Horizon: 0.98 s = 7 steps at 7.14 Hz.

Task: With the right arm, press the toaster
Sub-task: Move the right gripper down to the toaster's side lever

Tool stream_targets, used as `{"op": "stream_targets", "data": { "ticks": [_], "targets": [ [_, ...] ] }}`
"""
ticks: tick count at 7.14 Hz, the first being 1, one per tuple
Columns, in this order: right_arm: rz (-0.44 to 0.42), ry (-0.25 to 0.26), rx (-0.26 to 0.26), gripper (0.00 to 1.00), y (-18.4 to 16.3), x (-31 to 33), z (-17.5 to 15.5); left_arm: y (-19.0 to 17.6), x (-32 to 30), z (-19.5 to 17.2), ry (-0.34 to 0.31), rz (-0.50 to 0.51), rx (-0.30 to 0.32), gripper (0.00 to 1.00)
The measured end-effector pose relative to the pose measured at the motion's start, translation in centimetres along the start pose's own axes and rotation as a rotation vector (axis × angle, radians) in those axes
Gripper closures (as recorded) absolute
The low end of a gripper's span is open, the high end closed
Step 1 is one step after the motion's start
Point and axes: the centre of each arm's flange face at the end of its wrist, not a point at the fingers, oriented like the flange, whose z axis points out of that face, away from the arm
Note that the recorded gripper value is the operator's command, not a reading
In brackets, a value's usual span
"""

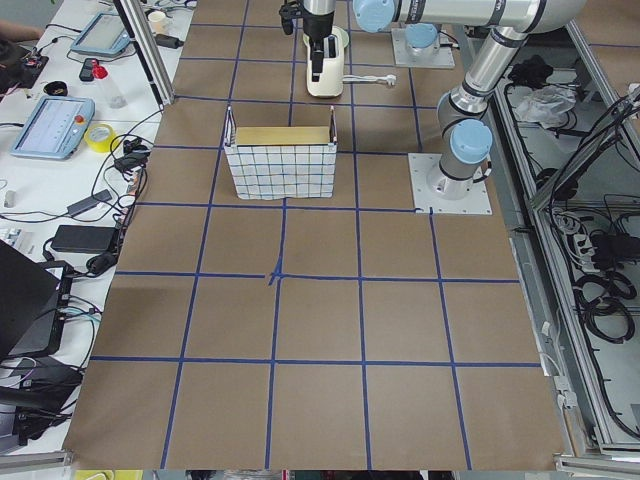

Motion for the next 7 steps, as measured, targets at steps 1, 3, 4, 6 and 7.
{"op": "stream_targets", "data": {
  "ticks": [1,3,4,6,7],
  "targets": [
    [-0.067,-0.091,-0.013,1.0,0.1,2.9,1.7,0.0,0.0,0.0,0.0,0.0,0.0,0.0],
    [-0.222,-0.227,-0.025,1.0,0.4,6.5,6.1,0.0,0.0,0.0,0.0,0.0,0.0,0.0],
    [-0.271,-0.262,-0.022,1.0,0.4,7.4,7.4,0.0,0.0,0.0,0.0,0.0,0.0,0.0],
    [-0.316,-0.302,-0.024,1.0,-0.1,8.4,8.8,0.0,0.0,0.0,0.001,0.0,0.0,0.0],
    [-0.318,-0.307,-0.024,1.0,-0.3,8.6,9.0,0.0,0.0,0.0,0.001,0.0,0.0,0.0]
  ]
}}
